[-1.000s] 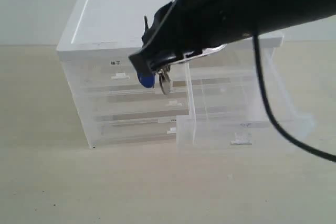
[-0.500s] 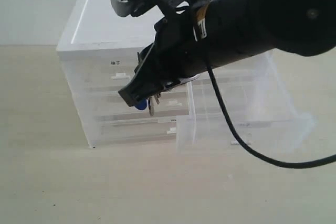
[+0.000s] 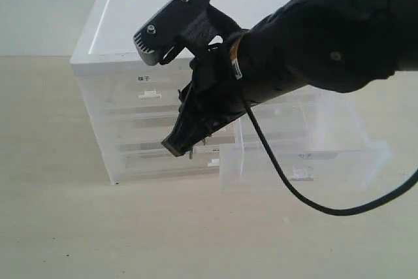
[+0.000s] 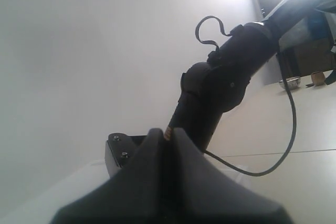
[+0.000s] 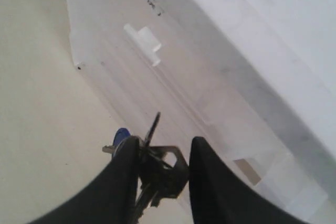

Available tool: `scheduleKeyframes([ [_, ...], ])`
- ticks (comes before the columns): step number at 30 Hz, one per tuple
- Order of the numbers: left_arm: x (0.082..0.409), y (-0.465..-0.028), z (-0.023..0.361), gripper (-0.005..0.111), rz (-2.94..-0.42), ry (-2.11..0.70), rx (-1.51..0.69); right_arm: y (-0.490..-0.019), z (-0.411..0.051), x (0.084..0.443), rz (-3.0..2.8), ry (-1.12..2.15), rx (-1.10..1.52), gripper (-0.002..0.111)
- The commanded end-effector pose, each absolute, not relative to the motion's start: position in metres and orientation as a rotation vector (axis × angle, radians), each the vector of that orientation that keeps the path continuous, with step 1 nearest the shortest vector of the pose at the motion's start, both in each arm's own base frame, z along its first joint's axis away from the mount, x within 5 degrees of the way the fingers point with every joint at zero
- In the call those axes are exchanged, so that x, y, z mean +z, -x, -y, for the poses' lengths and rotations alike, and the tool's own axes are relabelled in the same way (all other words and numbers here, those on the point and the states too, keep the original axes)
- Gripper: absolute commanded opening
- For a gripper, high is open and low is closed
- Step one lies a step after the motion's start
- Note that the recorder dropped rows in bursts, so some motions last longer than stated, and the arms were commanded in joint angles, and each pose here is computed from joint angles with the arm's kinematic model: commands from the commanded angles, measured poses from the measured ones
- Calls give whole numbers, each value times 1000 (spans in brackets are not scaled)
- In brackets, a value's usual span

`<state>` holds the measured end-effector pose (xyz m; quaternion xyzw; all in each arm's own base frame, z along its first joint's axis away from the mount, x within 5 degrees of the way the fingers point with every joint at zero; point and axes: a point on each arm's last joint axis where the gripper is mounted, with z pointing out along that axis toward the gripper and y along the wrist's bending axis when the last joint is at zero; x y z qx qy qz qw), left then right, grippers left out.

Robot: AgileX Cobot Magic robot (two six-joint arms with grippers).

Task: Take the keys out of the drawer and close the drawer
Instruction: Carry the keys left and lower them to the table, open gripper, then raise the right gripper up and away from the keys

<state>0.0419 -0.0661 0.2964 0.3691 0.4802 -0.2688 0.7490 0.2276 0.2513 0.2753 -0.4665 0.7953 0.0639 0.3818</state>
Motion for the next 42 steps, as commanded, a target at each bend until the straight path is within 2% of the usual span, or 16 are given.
scheduleKeyframes([
  [1, 297, -41, 65, 5, -1052, -787, -605, -231, -248, 282, -1992, 1167, 116, 0],
  [12, 296, -41, 65, 5, -1048, -786, -608, -233, -246, 284, -1939, 1218, 31, 0],
  [26, 296, -41, 65, 5, -1048, -786, -608, -234, -247, 284, -1939, 1192, 48, 1],
  [27, 296, -41, 65, 5, -1048, -786, -608, -234, -247, 284, -1939, 1192, 48, 3],
  [29, 296, -41, 65, 5, -1052, -788, -606, -234, -247, 285, -1935, 1191, 51, 21],
  [30, 295, -42, 65, 5, -1054, -789, -606, -234, -247, 285, -1933, 1191, 53, 33],
  [31, 295, -42, 65, 5, -1054, -789, -606, -234, -247, 285, -1932, 1190, 54, 36],
  [38, 293, -42, 66, 5, -1069, -797, -601, -224, -236, 313, -1866, 1142, 79, 38],
  [42, 286, -48, 75, 5, -1094, -830, -595, -221, -217, 343, -1763, 1066, -29, 38],
])
